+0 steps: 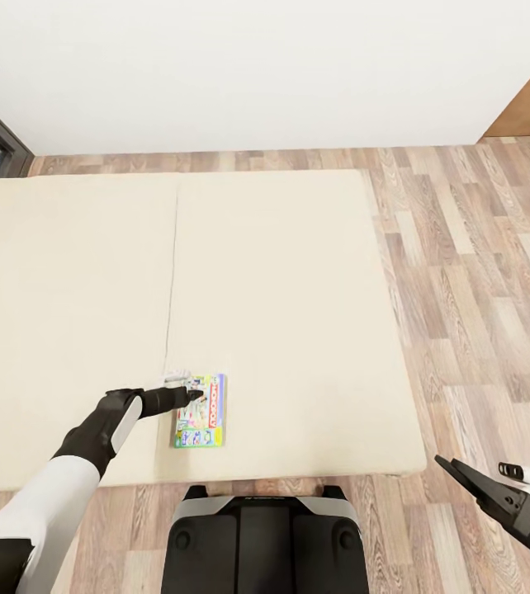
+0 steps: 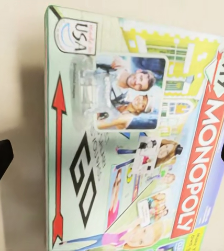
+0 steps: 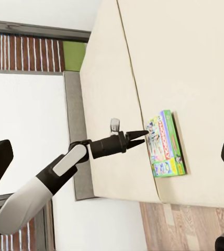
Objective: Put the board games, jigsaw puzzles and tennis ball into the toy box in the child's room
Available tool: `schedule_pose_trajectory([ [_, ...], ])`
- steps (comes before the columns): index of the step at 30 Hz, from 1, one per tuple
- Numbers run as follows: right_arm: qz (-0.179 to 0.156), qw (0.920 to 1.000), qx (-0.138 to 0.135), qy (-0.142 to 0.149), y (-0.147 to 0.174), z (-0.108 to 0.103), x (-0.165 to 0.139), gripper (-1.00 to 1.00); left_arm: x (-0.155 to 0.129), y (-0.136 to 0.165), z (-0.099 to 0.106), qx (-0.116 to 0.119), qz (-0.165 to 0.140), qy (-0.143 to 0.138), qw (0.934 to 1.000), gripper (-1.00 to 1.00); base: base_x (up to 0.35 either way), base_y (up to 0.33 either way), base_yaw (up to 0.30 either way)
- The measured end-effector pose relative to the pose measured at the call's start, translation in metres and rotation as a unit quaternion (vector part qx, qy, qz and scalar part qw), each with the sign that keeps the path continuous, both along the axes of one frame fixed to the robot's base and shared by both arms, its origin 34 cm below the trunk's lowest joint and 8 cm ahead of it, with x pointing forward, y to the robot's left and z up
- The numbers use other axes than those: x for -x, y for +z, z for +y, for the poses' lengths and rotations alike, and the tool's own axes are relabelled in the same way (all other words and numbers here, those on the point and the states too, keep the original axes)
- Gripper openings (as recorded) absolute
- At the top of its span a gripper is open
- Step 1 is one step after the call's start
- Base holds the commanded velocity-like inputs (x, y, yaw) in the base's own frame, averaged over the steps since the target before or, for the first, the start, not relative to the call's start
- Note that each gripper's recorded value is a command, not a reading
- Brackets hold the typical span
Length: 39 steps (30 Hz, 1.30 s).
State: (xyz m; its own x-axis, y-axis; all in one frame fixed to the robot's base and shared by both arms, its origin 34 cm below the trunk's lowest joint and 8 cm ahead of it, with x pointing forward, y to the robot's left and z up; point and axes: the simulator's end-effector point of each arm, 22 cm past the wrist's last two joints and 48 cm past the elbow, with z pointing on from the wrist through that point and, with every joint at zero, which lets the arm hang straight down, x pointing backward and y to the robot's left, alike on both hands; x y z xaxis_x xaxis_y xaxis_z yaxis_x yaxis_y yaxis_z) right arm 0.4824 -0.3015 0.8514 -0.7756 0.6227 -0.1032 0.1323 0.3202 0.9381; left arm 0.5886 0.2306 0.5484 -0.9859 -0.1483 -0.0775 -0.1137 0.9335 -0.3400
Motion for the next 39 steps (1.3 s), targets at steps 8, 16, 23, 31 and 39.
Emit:
schedule_pose_trajectory([
  [8, 0.001, 1.0, 0.002, 0.001, -0.0006, -0.0001, 0.0005, 1.0, -0.0019, 0.0001, -0.0007, 0.0, -0.005, 0.0, 1.0, 1.0, 0.0, 0.0, 0.0],
  [16, 0.001, 1.0, 0.001, 0.001, -0.0007, 0.0003, 0.0007, 1.0, -0.0063, 0.0006, -0.0002, -0.001, -0.015, 0.001, 0.9999, 1.0, 0.0, 0.0, 0.0],
  [23, 0.001, 1.0, 0.002, 0.002, -0.0009, 0.0003, 0.0008, 1.0, -0.0077, 0.0007, 0.0002, -0.002, -0.018, 0.001, 0.9998, 1.0, 0.0, 0.0, 0.0],
  [31, 0.001, 1.0, 0.003, 0.001, -0.0011, 0.0, 0.0008, 1.0, -0.0082, 0.0007, 0.0028, -0.004, -0.02, 0.001, 0.9998, 1.0, 0.0, 0.0, 0.0],
  [39, 0.002, 1.0, 0.003, 0.001, -0.0016, -0.0001, 0.0009, 1.0, -0.0078, 0.0001, 0.0017, -0.003, -0.02, 0.001, 0.9998, 1.0, 0.0, 0.0, 0.0],
])
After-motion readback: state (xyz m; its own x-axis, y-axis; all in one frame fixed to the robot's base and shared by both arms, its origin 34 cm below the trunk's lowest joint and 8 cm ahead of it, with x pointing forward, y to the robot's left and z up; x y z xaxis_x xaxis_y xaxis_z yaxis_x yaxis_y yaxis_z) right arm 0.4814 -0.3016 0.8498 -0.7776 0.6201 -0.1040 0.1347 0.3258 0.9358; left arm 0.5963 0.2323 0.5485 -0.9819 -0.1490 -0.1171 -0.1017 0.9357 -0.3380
